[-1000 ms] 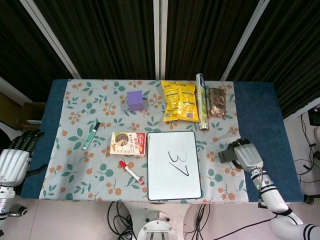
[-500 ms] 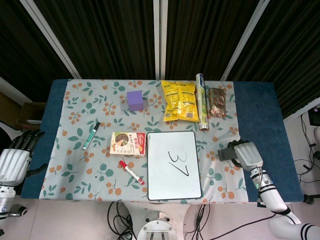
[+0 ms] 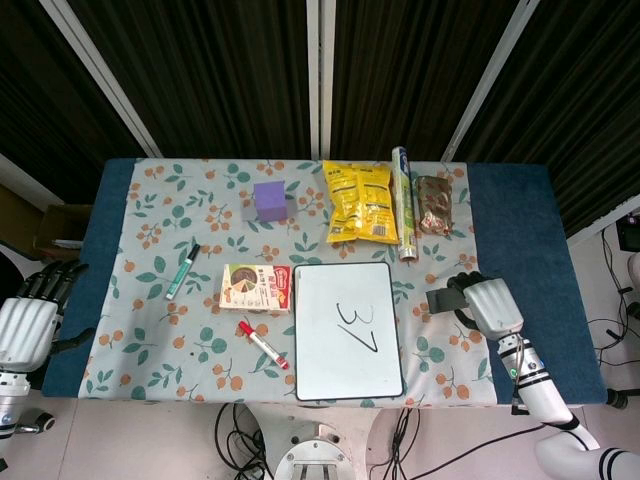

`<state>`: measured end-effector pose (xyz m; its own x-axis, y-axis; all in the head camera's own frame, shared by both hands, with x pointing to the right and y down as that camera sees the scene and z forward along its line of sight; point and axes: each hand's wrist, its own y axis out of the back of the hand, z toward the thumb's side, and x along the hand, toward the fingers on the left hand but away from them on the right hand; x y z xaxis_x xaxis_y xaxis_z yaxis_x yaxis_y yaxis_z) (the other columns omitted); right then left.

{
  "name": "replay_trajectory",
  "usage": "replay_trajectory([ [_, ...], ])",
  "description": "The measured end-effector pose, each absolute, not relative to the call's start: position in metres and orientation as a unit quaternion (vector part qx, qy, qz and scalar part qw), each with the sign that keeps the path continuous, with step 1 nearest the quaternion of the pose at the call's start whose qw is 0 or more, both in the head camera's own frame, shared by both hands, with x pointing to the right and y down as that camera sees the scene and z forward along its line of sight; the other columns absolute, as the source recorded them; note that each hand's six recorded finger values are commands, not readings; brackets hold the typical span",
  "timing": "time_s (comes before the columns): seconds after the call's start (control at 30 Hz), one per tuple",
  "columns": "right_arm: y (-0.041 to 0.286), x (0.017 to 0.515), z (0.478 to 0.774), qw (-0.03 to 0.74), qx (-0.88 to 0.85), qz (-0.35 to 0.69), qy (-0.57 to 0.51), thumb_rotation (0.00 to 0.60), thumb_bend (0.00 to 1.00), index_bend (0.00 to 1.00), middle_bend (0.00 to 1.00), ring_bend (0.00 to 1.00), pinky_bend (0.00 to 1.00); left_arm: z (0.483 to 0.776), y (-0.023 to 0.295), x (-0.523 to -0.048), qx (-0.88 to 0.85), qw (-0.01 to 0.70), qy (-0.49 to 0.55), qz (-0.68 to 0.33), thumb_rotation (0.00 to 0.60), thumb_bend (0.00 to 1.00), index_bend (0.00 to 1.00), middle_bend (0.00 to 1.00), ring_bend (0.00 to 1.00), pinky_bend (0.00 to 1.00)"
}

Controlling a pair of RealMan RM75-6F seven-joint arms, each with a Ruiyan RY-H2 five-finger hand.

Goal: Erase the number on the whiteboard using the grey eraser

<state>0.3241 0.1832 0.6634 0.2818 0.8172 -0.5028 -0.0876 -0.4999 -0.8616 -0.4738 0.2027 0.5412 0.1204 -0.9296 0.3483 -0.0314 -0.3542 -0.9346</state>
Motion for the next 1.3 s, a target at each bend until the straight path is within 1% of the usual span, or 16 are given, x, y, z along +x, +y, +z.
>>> replay_trajectory([
  [0.2, 0.187, 0.304, 0.660, 0.420, -0.700, 0.515, -0.260, 0.600, 0.36, 0.85, 0.69, 0.61, 0.68, 0.541, 0.202, -0.475, -0.622, 0.416, 0.387, -0.539, 0.600, 0.02, 0.14, 0.12, 0.12, 0.21],
  [0.57, 0.216, 0.243, 0.654, 0.441, -0.748, 0.458, -0.190, 0.600, 0.36, 0.88, 0.71, 0.62, 0.70, 0.541, 0.204, -0.479, -0.620, 0.414, 0.389, -0.541, 0.600, 0.02, 0.14, 0.12, 0.12, 0.21],
  [0.93, 0.244, 0.219, 0.650, 0.451, -0.769, 0.429, -0.147, 0.600, 0.36, 0.89, 0.73, 0.63, 0.71, 0.543, 0.206, -0.480, -0.621, 0.411, 0.390, -0.541, 0.600, 0.02, 0.14, 0.12, 0.12, 0.21],
  [1.3, 0.259, 0.205, 0.658, 0.452, -0.777, 0.424, -0.111, 0.600, 0.36, 0.89, 0.73, 0.63, 0.71, 0.544, 0.206, -0.483, -0.621, 0.409, 0.392, -0.542, 0.600, 0.02, 0.14, 0.12, 0.12, 0.21],
])
